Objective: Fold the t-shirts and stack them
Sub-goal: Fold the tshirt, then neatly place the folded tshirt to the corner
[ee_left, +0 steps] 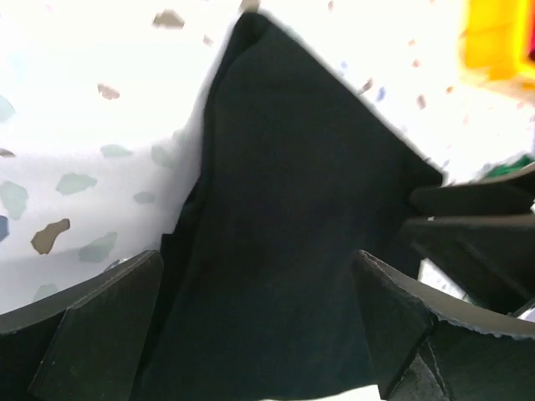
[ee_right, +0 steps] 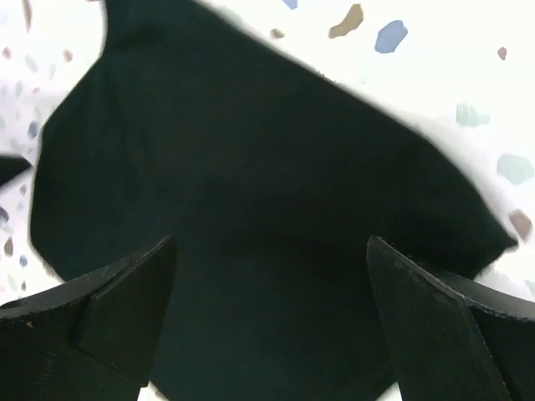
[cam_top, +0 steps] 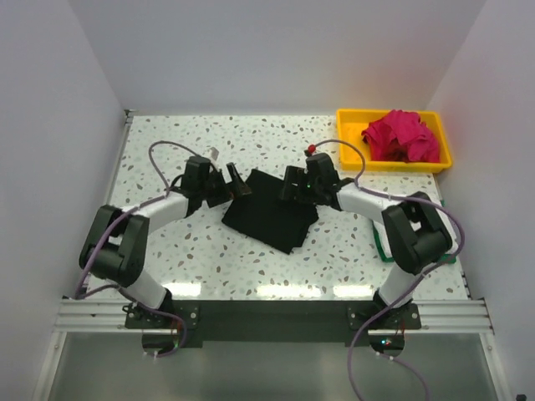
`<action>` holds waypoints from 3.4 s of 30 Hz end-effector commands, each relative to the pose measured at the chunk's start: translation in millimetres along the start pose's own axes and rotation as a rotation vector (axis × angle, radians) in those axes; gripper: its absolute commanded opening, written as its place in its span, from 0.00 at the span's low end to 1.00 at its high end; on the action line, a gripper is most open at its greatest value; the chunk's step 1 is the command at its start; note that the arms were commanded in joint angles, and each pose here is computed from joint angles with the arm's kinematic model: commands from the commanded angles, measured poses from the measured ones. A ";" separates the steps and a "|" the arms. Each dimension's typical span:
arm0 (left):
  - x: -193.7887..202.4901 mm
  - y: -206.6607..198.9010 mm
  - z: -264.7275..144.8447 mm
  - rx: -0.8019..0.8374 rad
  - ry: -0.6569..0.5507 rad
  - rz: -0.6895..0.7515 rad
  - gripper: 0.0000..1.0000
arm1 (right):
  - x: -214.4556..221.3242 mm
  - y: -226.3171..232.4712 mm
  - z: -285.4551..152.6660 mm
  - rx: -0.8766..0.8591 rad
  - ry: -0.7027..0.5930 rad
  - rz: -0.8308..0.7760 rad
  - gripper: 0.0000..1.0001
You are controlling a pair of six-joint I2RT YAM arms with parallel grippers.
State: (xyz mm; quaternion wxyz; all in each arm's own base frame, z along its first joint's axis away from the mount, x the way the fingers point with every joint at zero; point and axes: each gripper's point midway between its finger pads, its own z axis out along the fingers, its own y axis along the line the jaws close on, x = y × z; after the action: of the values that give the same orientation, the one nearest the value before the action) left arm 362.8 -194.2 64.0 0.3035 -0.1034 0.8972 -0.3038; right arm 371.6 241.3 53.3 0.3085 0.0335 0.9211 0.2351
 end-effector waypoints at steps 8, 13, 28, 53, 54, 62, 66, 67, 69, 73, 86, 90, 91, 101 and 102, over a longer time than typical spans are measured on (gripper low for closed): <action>-69.3 -29.3 -115.4 -0.126 -0.322 0.087 1.00 | -46.2 8.8 -123.9 0.088 -0.223 -0.042 0.99; -56.6 4.0 -151.3 -0.274 -0.370 0.065 1.00 | -5.5 4.9 -147.6 0.028 -0.231 0.086 0.99; -15.1 32.3 -151.2 -0.298 -0.311 0.025 1.00 | 78.0 -14.4 -64.2 0.268 -0.070 0.220 0.94; -5.8 43.1 -134.5 -0.309 -0.267 0.035 1.00 | 104.6 -41.7 -4.5 0.447 0.008 0.184 0.38; -6.2 44.3 -134.8 -0.315 -0.269 0.038 1.00 | 104.8 -43.3 -7.2 0.453 0.009 0.168 0.27; -7.3 54.3 -135.6 -0.362 -0.270 0.045 1.00 | 58.8 -54.5 -48.2 0.503 -0.027 -0.218 0.00; -7.4 53.7 -134.7 -0.354 -0.276 0.035 1.00 | 52.7 -80.0 -85.0 0.482 0.148 -0.311 0.00; -5.1 53.2 -133.0 -0.344 -0.269 0.034 1.00 | 49.6 -86.8 -91.0 0.488 0.166 -0.309 0.00; -3.3 53.5 -131.2 -0.338 -0.264 0.035 1.00 | 37.6 -100.2 -108.9 0.510 0.208 -0.335 0.00; 0.9 57.1 -128.3 -0.346 -0.245 0.040 1.00 | 8.0 -114.9 -144.1 0.606 0.259 -0.445 0.00; 7.7 67.2 -120.8 -0.373 -0.210 0.042 1.00 | -32.2 -148.3 -236.1 0.986 0.439 -0.639 0.00; 7.9 67.8 -121.5 -0.374 -0.211 0.045 1.00 | -46.1 -153.1 -259.8 1.071 0.434 -0.695 0.00; 6.5 68.0 -122.3 -0.375 -0.217 0.048 1.00 | -50.0 -154.4 -265.2 1.097 0.428 -0.709 0.00; 6.0 70.2 -121.8 -0.382 -0.218 0.044 1.00 | -85.3 -145.3 -301.6 1.084 0.220 -0.799 0.00; 6.0 70.1 -121.2 -0.380 -0.219 0.045 1.00 | -89.7 -141.7 -305.0 1.071 0.196 -0.799 0.00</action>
State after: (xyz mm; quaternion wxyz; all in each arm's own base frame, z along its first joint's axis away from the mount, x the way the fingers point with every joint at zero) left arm 273.1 -82.9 86.6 0.3545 -0.1767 0.9123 -0.1039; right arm 274.8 -18.6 214.0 0.1805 -0.1811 0.8961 -0.3629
